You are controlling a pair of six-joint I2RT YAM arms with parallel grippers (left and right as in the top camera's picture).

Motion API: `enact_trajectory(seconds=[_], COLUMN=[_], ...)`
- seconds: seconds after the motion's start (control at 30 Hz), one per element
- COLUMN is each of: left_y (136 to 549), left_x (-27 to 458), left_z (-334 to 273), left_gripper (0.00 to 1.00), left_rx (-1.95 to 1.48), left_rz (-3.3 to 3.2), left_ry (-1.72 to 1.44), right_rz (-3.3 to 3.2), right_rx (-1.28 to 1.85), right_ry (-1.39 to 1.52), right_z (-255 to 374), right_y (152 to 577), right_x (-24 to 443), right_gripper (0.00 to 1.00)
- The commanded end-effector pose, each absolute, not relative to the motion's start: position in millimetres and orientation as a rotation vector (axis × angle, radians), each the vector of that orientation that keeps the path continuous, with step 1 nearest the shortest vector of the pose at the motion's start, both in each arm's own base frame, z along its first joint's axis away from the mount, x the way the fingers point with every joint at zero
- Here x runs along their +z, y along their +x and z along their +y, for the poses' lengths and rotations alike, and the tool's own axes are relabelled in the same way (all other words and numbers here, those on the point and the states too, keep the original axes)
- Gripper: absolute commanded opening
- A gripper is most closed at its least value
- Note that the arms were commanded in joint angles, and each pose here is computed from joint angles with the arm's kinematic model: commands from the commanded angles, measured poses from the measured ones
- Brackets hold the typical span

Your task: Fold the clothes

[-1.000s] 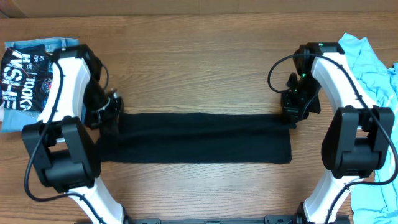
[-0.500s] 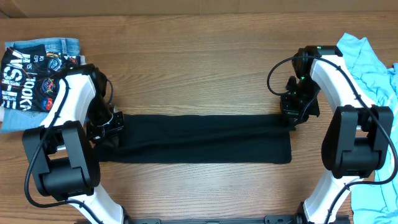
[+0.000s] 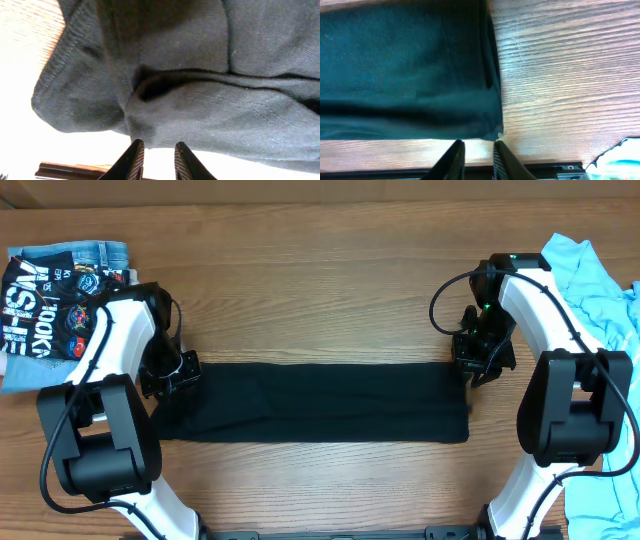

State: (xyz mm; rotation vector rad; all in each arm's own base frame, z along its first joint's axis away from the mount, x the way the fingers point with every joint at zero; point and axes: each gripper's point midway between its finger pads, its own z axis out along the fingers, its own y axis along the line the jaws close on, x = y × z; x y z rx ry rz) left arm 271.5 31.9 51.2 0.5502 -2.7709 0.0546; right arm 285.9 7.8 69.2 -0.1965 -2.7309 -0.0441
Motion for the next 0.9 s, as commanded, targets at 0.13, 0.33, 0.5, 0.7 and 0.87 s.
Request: enact_trajectory(seconds=[0.13, 0.33, 0.5, 0.7, 0.87], left_y=[273.9, 280.3, 298.7, 307.1, 307.7], left_x=[58.0, 62.7, 90.0, 122.5, 129.5], left_z=[17.8, 24.0, 26.4, 27.6, 28.3], left_gripper=[0.25, 0.22, 0.25, 0.49, 0.55], left_rx=[0.157, 0.116, 0.132, 0.151, 0.152], left_rz=[-2.784, -2.815, -2.948, -3.091, -3.119], left_ry=[0.56, 0.564, 0.58, 0.61, 0.614], right_rz=[-2.753, -2.787, -2.747, -2.722, -2.72], right_rx=[-0.028, -0.09, -0.244, -0.261, -0.38], right_ry=[-0.205, -0.248, -0.235, -0.246, -0.268], right_z=[3.3, 2.1, 8.5, 10.6, 25.3], right_y=[286.8, 295.9, 284.7, 268.1, 264.2], right_x=[73.3, 68.0, 54.9, 25.8, 10.1], right_gripper=[0.32, 0.52, 0.55, 0.54, 0.54])
